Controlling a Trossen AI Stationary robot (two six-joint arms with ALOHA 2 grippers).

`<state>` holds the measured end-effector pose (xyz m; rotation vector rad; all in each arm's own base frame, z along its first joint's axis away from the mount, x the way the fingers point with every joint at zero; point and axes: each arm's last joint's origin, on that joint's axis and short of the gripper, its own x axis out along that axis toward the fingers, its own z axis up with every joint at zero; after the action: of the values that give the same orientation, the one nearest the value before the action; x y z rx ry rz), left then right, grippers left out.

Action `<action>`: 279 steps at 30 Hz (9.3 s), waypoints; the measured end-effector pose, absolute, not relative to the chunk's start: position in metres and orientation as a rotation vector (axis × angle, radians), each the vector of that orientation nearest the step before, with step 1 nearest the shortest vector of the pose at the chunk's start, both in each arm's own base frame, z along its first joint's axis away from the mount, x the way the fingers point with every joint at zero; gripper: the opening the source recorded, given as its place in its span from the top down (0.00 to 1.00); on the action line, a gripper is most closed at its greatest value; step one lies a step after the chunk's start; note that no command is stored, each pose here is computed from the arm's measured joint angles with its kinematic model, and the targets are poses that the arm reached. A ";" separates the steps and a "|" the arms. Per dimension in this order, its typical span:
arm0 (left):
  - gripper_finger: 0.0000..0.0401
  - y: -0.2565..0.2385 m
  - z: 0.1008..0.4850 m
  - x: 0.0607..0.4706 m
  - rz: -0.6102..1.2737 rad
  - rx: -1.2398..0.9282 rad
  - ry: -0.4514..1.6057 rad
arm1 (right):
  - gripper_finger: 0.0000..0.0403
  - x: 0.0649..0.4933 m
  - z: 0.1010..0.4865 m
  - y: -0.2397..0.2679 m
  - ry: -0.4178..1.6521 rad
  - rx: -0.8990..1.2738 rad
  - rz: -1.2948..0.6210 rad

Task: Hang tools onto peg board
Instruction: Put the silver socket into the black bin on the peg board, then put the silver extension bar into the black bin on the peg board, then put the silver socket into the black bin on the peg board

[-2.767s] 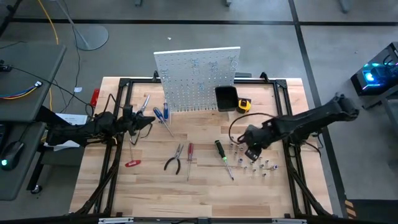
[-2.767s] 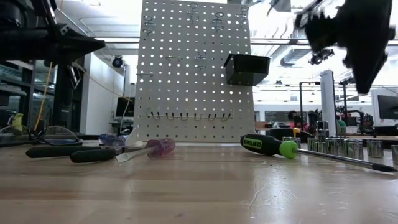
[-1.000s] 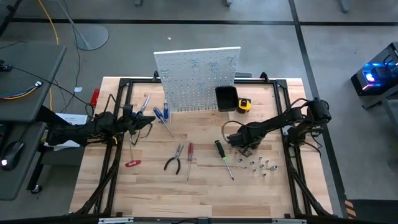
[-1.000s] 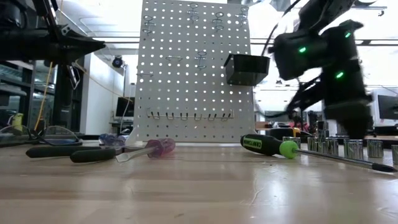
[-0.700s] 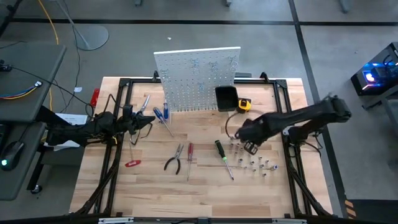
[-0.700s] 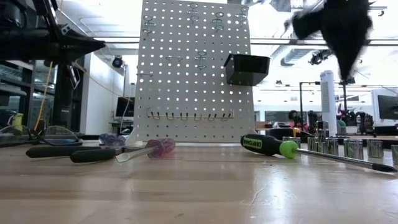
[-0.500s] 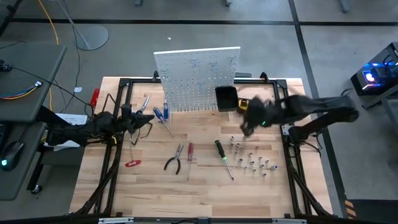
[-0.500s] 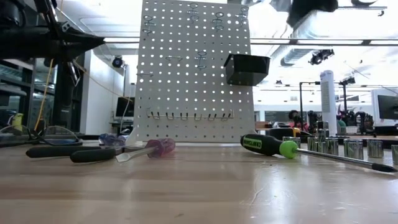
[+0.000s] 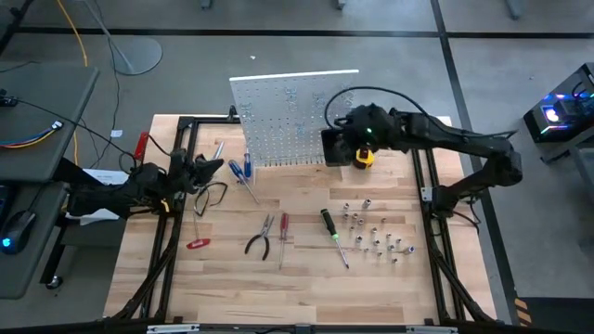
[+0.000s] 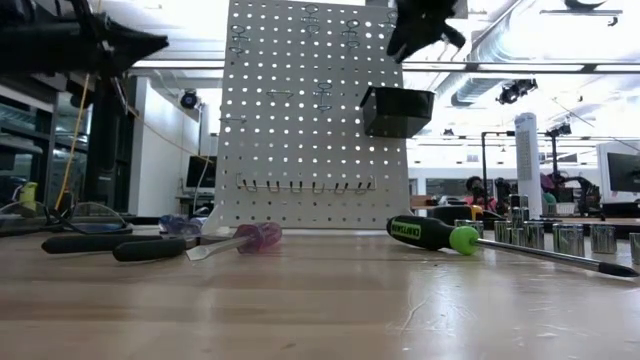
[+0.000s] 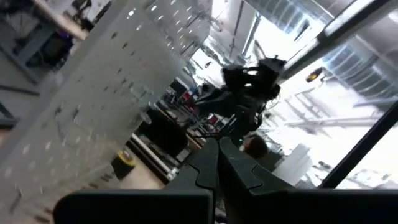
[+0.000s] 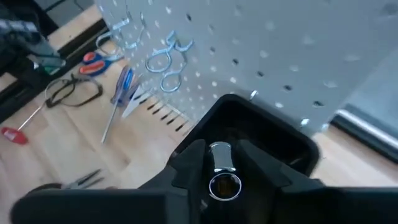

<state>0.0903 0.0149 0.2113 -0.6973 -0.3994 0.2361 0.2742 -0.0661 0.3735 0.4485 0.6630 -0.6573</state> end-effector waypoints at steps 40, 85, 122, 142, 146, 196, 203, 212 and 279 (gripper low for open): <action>0.73 0.026 0.317 0.206 0.357 -0.329 0.631 | 0.63 0.240 0.229 -0.001 1.431 0.538 -0.512; 0.57 0.027 0.316 0.208 0.353 -0.311 0.638 | 0.83 0.254 0.138 -0.017 1.570 0.600 -0.717; 0.57 0.027 0.315 0.208 0.350 -0.283 0.652 | 0.54 0.278 0.347 -0.067 0.693 0.492 -0.672; 0.57 0.026 0.313 0.206 0.351 -0.282 0.679 | 0.52 0.190 0.277 0.072 1.525 0.772 -0.405; 0.57 0.026 0.313 0.206 0.351 -0.282 0.679 | 0.52 0.164 0.236 0.091 1.739 0.786 -0.497; 0.57 0.026 0.313 0.206 0.352 -0.282 0.679 | 0.82 0.183 0.258 0.103 1.385 0.805 -0.527; 0.57 0.027 0.314 0.207 0.354 -0.281 0.663 | 0.82 0.218 0.328 0.050 0.774 0.634 -0.766; 0.57 0.027 0.315 0.208 0.362 -0.280 0.649 | 0.82 0.250 0.339 -0.033 0.542 0.572 -0.801; 0.57 0.025 0.314 0.207 0.362 -0.270 0.669 | 0.54 0.140 0.135 0.080 1.490 1.084 -0.830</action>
<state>0.2066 0.0246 0.3138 -0.2703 0.6689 0.3621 0.1404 0.0800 0.1354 1.0839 1.4901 -0.8298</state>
